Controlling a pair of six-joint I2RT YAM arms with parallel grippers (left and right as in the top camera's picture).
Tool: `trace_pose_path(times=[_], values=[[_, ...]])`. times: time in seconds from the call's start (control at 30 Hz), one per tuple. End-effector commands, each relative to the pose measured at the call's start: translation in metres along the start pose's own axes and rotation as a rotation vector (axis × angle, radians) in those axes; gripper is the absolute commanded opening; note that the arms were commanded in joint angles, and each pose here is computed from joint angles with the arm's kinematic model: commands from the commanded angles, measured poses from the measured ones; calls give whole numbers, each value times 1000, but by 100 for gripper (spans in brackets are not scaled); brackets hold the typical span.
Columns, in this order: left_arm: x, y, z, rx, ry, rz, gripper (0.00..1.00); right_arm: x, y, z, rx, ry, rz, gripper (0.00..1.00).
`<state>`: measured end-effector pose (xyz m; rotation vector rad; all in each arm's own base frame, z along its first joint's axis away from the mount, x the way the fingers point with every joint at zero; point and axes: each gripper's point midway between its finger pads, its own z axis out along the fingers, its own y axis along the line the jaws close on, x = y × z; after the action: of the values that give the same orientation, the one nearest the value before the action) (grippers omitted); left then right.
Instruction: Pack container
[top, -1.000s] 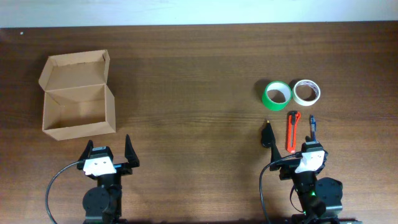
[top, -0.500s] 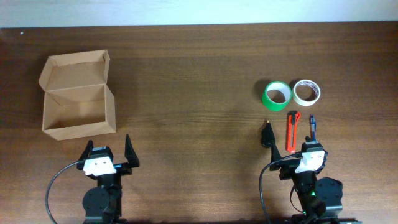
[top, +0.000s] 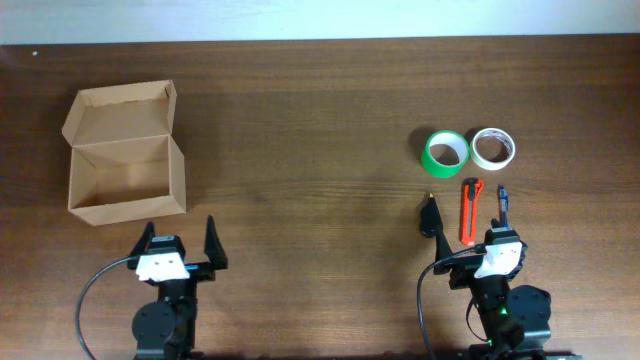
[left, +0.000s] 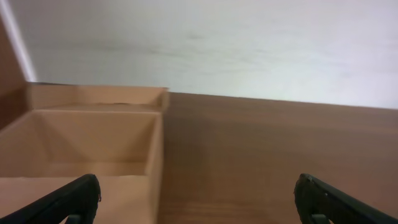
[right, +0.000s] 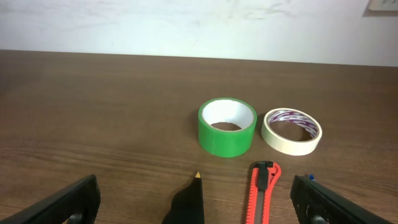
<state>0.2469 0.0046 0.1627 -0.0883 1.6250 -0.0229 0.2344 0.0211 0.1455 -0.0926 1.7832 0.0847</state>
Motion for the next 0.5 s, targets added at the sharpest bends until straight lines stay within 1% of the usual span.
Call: trace_pose_path(times=[0.0,0.07,0.17,0.3,0.37,0.47], values=[[-5,-17,-3,100,17,-15,100,0,-2,0,11,-8,-5,99],[-15,-16,-5,87,36,-17,100,0,0,0,-1,-8,-5,99],[-47,-5,-5,10,39,-9,100,-9,0,-3,1,-30,-7,99],[-89,-5,9,-13,112,73,100,-30,-1,-9,5,-62,-9,99],[-108,-7,26,-17,181,113,100,-33,-1,-10,4,-32,-6,99],[-130,-10,55,-13,282,164,100,-32,-1,-7,4,70,23,99]])
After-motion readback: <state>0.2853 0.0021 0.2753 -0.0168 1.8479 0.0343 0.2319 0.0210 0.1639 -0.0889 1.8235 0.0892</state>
